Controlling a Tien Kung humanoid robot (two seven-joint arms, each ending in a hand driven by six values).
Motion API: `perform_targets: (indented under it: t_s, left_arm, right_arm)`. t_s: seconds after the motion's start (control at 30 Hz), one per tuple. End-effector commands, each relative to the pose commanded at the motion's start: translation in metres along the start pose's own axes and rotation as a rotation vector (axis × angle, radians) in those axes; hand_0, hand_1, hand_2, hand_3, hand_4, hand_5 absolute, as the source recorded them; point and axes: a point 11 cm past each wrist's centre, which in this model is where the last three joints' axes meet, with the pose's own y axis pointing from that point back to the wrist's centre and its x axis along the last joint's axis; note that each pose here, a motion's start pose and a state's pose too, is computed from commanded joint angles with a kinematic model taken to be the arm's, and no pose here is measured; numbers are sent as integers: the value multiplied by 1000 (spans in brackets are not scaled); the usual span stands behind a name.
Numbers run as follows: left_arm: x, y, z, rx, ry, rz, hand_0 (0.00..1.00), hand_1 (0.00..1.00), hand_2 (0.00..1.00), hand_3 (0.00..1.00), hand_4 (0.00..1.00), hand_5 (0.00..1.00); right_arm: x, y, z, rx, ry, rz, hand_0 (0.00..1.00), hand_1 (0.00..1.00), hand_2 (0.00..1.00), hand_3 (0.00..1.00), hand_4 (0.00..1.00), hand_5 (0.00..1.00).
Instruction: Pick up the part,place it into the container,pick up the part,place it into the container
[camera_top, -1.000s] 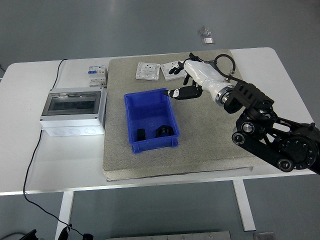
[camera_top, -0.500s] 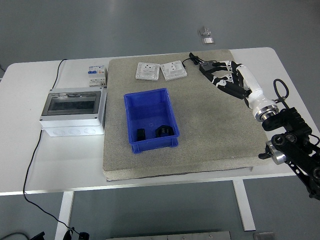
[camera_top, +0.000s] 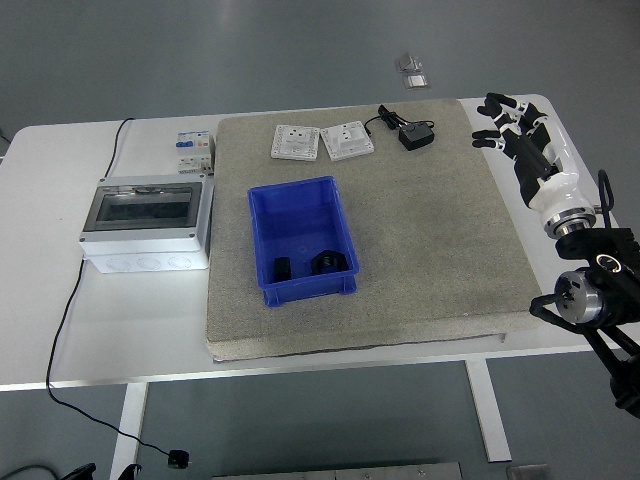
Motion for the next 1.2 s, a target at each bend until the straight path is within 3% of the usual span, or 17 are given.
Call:
perform_targets:
  t_s: [0.17,0.5,0.9,1.2]
  left_arm:
    - [1,-1,0,-8,-13,-4,640,723,751,703,707,664]
    - [-3,3,14,-41,-42,-3,631,714,752,714,706,634]
    - [-5,10,36,-76,-71,3,628,711,748,693,711,608]
    - [-1,8,31,-67,-53,18,628,710,747,689,710,608]
  right_arm:
    - [4,6,19,-51,-18,19,463,416,608,608,756,380]
    - [13,5,26,-68,-7,53,456,413,602,612,736,384]
    - [34,5,12,-14,-19,124,454,412,600,611,710,362]
    - [31,4,13,-16,-8,109,454,411,600,612,705,354]
